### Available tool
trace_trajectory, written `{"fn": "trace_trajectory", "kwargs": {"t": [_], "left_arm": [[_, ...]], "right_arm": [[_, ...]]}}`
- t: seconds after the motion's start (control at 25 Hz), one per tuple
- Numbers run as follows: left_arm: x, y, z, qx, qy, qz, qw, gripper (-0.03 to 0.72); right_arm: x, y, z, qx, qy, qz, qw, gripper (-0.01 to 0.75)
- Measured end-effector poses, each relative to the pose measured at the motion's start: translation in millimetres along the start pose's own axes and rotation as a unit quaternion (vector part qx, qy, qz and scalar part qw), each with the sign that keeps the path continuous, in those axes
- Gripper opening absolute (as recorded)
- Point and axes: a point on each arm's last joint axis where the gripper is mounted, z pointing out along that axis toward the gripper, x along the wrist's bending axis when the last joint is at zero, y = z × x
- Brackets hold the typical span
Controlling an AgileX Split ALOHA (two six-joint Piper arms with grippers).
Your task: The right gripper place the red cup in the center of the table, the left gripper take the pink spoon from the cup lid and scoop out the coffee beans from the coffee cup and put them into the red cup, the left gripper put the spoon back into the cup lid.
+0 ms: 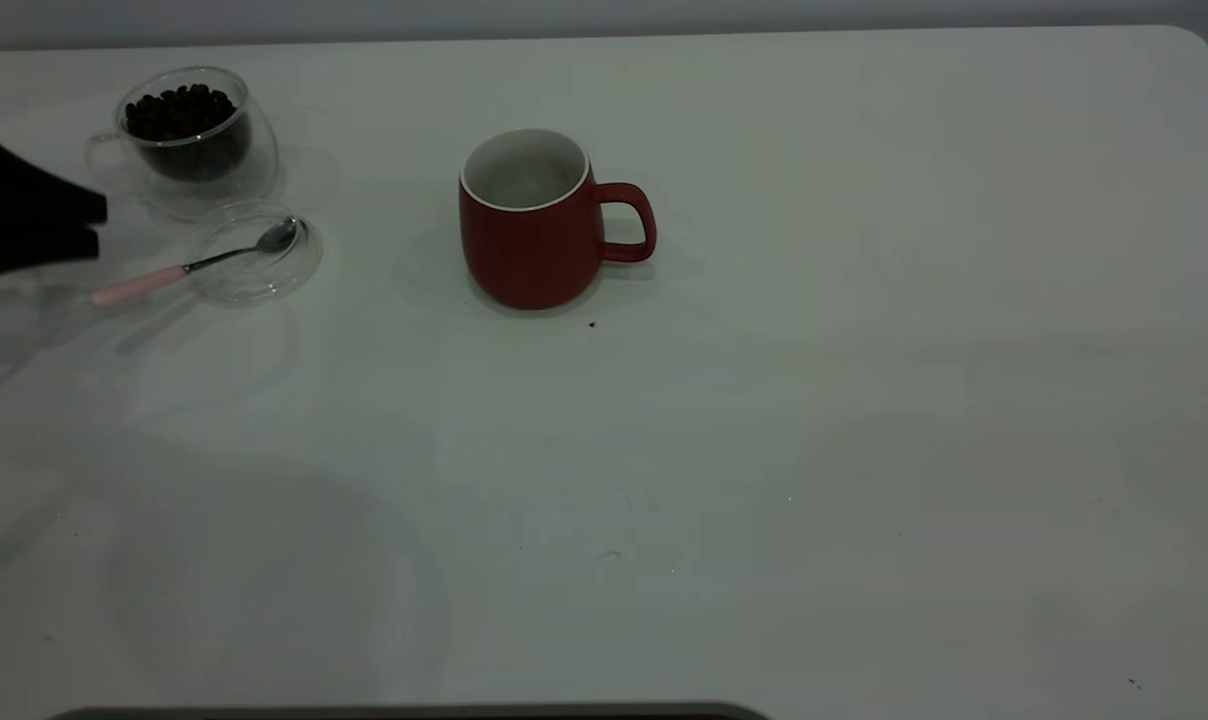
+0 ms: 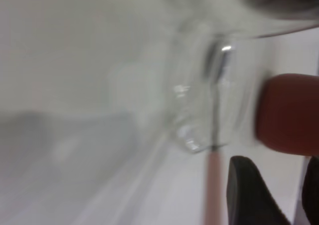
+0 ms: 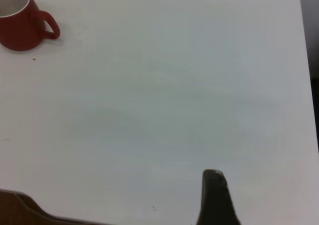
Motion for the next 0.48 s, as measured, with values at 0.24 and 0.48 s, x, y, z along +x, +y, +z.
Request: {"fn": "trace_trajectory", "kwargs": {"t": [0.24, 0.48], "left_arm": [[-25, 16, -11, -0.003, -0.055, 0.025, 0.998, 0.33], [-113, 37, -46, -0.034, -0.049, 0.09, 0.994, 0.33]], "right_arm": [[0, 0, 0, 0.0, 0.0, 0.0, 1.0, 0.534], [0, 0, 0, 0.0, 0.0, 0.0, 1.0, 0.534]]}}
